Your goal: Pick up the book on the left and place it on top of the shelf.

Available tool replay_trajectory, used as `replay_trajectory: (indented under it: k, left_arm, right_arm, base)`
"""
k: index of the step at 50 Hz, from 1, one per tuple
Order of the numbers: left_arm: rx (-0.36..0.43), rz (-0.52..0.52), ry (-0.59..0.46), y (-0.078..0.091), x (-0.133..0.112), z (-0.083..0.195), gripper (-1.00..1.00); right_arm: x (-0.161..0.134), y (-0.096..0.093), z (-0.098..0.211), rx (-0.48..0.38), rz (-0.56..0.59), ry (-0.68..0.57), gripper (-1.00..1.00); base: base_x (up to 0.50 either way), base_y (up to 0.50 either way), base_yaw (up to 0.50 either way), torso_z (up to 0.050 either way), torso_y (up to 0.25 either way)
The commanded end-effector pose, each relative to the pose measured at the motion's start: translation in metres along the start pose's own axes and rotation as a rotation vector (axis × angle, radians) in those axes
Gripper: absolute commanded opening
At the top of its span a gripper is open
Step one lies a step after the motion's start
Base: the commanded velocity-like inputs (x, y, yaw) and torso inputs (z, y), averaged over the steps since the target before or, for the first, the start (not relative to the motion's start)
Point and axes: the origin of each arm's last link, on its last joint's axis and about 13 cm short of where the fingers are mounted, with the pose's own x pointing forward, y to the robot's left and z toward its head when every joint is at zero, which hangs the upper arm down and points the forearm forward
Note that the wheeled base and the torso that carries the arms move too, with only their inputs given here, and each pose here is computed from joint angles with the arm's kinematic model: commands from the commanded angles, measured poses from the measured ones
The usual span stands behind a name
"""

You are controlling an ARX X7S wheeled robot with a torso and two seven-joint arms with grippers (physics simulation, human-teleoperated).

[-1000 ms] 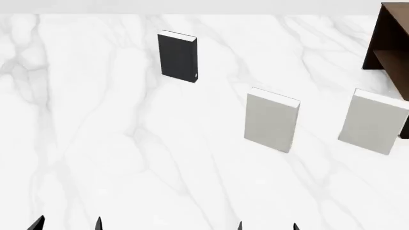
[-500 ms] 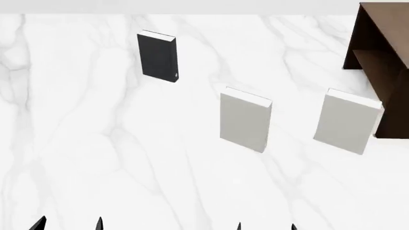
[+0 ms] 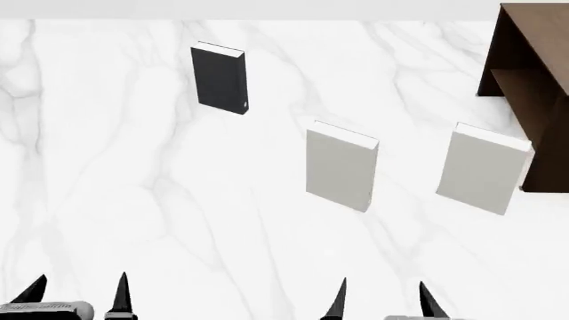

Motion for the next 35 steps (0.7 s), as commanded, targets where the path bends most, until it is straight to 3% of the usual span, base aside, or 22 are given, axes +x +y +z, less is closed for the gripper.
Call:
replay_trajectory:
  k: [1, 8, 20, 31, 35]
  left_arm:
    - [0.043, -0.030, -0.011, 0.005, 0.014, 0.106, 1.00]
    - [0.052, -0.055, -0.031, 0.009, 0.026, 0.162, 1.00]
    - [0.106, -0.036, -0.097, 0.012, 0.032, 0.216, 1.00]
    - [0.103, -0.051, -0.086, 0.012, 0.037, 0.218, 1.00]
    - [0.100, -0.051, -0.083, 0.013, 0.037, 0.218, 1.00]
  right_arm:
    - [0.020, 0.000, 0.096, -0.047, 0.023, -0.032, 1.00]
    - [0.038, -0.003, 0.158, -0.035, 0.069, -0.003, 1.00]
    - [0.054, -0.009, 0.210, -0.011, 0.051, -0.033, 1.00]
    - [0.059, -0.011, 0.217, -0.006, 0.050, -0.026, 1.00]
    - [0.059, -0.011, 0.216, -0.002, 0.053, -0.008, 1.00]
  base:
    - [0.00, 0.00, 0.00, 0.000, 0.000]
    - [0.00, 0.00, 0.00, 0.000, 0.000]
    - [0.00, 0.00, 0.00, 0.000, 0.000]
    - [0.00, 0.00, 0.00, 0.000, 0.000]
    - [0.46, 0.00, 0.00, 0.000, 0.000]
